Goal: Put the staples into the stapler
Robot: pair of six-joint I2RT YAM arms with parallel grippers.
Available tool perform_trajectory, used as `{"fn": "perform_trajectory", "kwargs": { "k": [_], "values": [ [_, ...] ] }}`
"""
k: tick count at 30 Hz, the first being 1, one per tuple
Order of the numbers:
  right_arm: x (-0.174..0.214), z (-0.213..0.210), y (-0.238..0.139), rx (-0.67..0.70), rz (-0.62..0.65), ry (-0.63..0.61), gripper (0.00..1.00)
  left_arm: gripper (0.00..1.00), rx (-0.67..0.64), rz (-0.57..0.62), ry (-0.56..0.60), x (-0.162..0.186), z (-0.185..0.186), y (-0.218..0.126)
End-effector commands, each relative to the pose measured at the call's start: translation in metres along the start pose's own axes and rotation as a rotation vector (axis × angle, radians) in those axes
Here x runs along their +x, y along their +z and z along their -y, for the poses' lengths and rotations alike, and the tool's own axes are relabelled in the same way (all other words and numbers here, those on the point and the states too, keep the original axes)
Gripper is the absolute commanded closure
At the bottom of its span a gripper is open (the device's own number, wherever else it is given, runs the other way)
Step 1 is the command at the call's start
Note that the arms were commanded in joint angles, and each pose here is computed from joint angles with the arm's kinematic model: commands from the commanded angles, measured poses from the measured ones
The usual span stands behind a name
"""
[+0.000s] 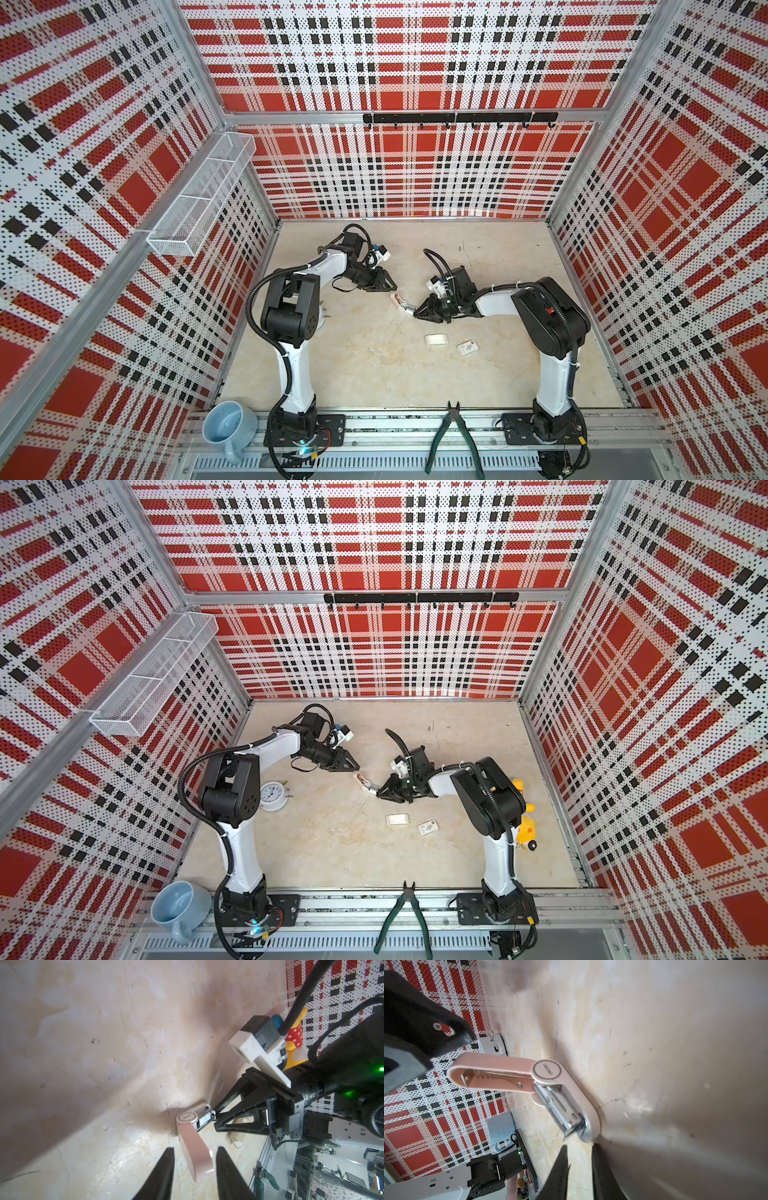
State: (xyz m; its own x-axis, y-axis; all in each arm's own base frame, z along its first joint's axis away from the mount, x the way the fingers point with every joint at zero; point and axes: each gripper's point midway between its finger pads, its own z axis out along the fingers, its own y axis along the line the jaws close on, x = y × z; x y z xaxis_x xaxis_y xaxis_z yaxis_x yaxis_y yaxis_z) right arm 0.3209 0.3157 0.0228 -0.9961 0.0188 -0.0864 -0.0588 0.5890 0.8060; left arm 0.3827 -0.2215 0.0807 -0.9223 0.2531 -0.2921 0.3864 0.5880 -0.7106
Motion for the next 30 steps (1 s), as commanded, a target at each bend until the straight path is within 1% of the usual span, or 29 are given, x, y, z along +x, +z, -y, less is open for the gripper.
{"fn": "perform_trajectory", "kwargs": {
  "k": [1,4,11,15,18,22,26,30],
  "values": [
    [-0.011,0.0,0.006,-0.007,0.024,-0.016,0.79,0.63,0.044,-0.011,0.01,0.006,0.008,0.003],
    [-0.014,0.002,0.006,0.001,0.03,-0.016,0.8,0.66,0.056,-0.018,0.009,0.01,0.01,0.004],
    [-0.021,0.007,0.003,0.015,0.042,-0.013,0.81,0.68,0.055,-0.024,0.021,0.016,0.014,0.001],
    [-0.025,0.011,0.003,0.029,0.036,-0.017,0.8,0.64,0.052,-0.025,0.048,0.02,0.018,-0.002],
    [-0.026,0.01,0.003,0.029,0.032,-0.026,0.8,0.6,0.03,-0.002,0.1,0.016,0.025,-0.016],
    [-0.027,0.009,-0.001,0.029,0.024,-0.042,0.79,0.54,-0.017,0.026,0.234,0.002,0.045,-0.048],
    [-0.026,0.003,-0.005,0.013,0.014,-0.058,0.78,0.48,-0.08,-0.043,0.44,0.004,0.07,-0.081],
    [-0.027,-0.001,-0.012,0.011,0.028,-0.064,0.77,0.45,-0.133,-0.14,0.666,0.024,0.071,-0.093]
  ]
}}
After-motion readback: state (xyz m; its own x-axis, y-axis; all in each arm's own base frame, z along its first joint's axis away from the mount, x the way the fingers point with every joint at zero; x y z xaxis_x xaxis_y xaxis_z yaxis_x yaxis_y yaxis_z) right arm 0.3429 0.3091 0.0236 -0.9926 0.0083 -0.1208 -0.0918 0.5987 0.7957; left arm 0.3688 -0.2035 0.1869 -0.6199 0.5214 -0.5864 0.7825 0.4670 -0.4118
